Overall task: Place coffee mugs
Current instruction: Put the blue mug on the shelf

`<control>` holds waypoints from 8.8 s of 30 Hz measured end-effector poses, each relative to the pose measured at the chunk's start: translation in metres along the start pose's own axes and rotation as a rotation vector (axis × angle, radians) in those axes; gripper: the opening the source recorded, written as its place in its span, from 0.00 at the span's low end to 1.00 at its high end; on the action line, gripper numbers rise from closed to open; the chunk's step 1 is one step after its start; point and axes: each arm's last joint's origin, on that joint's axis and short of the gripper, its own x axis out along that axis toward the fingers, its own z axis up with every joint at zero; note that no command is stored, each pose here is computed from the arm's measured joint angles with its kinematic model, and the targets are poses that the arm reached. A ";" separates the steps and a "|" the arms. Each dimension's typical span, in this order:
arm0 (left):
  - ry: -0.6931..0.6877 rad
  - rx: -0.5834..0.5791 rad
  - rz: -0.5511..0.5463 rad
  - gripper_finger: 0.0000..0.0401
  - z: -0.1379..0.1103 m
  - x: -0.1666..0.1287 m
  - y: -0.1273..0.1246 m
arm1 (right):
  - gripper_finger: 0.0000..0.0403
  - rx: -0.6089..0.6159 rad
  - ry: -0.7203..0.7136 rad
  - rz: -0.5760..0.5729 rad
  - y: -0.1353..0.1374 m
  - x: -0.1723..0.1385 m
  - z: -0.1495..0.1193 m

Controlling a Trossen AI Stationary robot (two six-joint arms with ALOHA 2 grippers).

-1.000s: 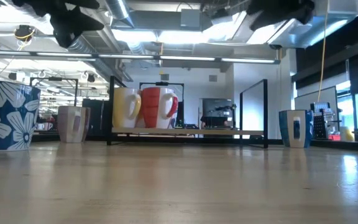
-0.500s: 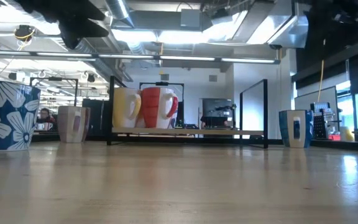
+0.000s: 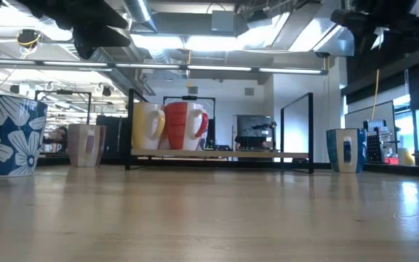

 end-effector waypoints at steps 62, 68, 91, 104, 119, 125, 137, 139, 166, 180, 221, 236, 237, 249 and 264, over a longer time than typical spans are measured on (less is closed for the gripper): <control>-0.013 0.002 0.027 0.43 0.000 0.000 0.001 | 0.02 0.529 -0.004 -0.250 -0.044 0.152 0.004; -0.013 0.001 0.027 0.43 0.000 0.000 0.001 | 0.01 0.349 0.098 -0.153 -0.044 0.112 0.006; -0.005 0.027 0.008 0.43 0.000 0.000 0.000 | 0.01 -0.252 0.359 0.361 0.048 0.067 -0.067; -0.004 0.027 0.008 0.43 0.000 0.000 0.000 | 0.01 -0.488 0.397 0.234 0.118 0.075 -0.081; -0.004 0.026 0.006 0.43 0.000 0.000 0.000 | 0.19 -0.465 0.449 0.283 0.126 0.077 -0.086; -0.004 0.026 0.006 0.43 0.000 0.000 0.000 | 0.36 -0.500 0.431 0.299 0.126 0.066 -0.076; 0.002 0.027 -0.006 0.43 0.000 0.000 0.000 | 0.48 -0.678 0.303 0.517 0.107 -0.016 -0.065; 0.004 0.026 -0.012 0.43 0.000 0.000 0.000 | 0.48 -0.724 0.265 0.523 0.101 -0.024 -0.082; -0.019 0.044 -0.028 0.43 0.002 0.000 -0.002 | 0.48 -0.556 0.018 0.625 0.055 0.037 -0.181; -0.016 0.123 -0.014 0.43 0.002 0.000 -0.001 | 0.39 -0.629 -0.008 0.625 0.060 0.048 -0.176; -0.026 0.124 0.004 0.43 0.002 0.000 -0.001 | 0.09 -0.456 -0.088 0.615 0.149 0.018 -0.119; -0.027 0.124 0.004 0.43 0.002 0.000 -0.001 | 0.09 -0.359 -0.158 0.402 0.170 0.071 -0.011; -0.027 0.124 0.004 0.43 0.002 0.000 -0.001 | 0.09 -0.354 -0.166 0.400 0.171 0.075 -0.006; -0.029 0.148 0.003 0.43 0.002 0.000 -0.001 | 0.09 -0.344 -0.178 0.376 0.181 0.125 0.024; -0.036 0.148 0.020 0.43 0.003 0.000 0.000 | 0.09 -0.347 -0.121 0.334 0.187 0.170 0.025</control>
